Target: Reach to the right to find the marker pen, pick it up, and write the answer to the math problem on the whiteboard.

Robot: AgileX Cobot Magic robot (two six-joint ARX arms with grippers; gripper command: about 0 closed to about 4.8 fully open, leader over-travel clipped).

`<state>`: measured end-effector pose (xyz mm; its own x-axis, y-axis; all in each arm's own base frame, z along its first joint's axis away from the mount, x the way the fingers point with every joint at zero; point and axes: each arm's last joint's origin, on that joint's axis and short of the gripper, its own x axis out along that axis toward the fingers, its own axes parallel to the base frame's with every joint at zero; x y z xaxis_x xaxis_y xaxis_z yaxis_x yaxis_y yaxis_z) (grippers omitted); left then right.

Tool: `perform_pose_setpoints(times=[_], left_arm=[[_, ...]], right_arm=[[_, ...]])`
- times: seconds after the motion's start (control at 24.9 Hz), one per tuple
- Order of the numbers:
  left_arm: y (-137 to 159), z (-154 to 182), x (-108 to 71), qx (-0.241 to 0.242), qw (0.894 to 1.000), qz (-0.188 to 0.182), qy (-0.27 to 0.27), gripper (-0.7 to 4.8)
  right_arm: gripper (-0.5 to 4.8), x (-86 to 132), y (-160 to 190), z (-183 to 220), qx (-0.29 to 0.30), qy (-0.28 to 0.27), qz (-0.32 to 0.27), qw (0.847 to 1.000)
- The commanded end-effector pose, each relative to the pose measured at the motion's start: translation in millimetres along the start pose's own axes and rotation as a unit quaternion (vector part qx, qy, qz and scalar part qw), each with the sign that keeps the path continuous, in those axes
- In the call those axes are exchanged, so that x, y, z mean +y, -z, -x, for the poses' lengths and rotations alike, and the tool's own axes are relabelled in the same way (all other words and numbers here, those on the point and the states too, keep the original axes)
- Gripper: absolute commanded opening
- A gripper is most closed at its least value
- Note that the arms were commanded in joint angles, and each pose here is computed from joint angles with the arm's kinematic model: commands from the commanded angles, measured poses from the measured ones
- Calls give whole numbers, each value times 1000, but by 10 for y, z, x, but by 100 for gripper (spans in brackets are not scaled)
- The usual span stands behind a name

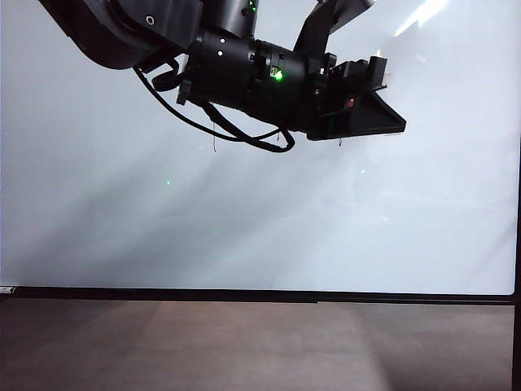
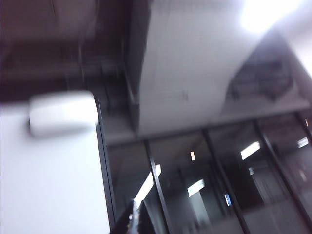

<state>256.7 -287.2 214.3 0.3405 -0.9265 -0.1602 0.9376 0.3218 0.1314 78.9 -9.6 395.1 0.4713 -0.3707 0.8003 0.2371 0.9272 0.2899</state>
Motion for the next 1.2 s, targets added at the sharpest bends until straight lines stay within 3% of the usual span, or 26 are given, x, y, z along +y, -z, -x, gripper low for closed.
perform_pose_setpoints(times=[0.04,0.12,0.2,0.28,0.4,0.52,0.56,0.64,0.68,0.76,0.84,1.0,1.2], left_arm=[[-42,1,-4,-10,1000,-6,1,27],[-42,1,-3,-10,1000,-6,1,27],[-42,1,-3,-10,1000,-6,1,27],[-41,1,-3,-10,1000,-6,1,27],[-43,1,-2,-11,1000,-6,1,27],[-31,1,-5,-5,1000,-4,2,27],[-31,1,-5,-5,1000,-4,2,27],[-28,1,-6,-3,1000,-3,2,27],[-28,0,-7,-3,1000,-3,3,27],[-28,0,-7,-3,1000,-3,3,27],[-28,0,-7,-3,1000,-3,3,27],[-27,0,-7,-3,1000,-3,3,27],[-28,0,-7,-3,1000,-3,3,27]], right_arm=[[-1,209,168,-446,24,-26,12,999],[-1,359,403,-746,83,-53,37,994],[-1,428,684,-1002,157,-114,82,978],[-1,318,979,-1200,189,-153,84,966],[-1,97,1275,-1301,210,-167,4,963],[0,-257,1583,-1304,263,-193,25,945],[19,-347,1687,-1289,282,-213,25,935],[154,-572,1931,-1257,324,-228,23,918],[187,-669,2057,-1227,345,-235,18,909],[191,-837,2312,-1112,385,-243,8,890],[275,-986,2587,-923,412,-232,1,881],[326,-1153,2958,-460,430,-226,-4,874],[325,-1345,3358,-65,459,-213,-15,862]])
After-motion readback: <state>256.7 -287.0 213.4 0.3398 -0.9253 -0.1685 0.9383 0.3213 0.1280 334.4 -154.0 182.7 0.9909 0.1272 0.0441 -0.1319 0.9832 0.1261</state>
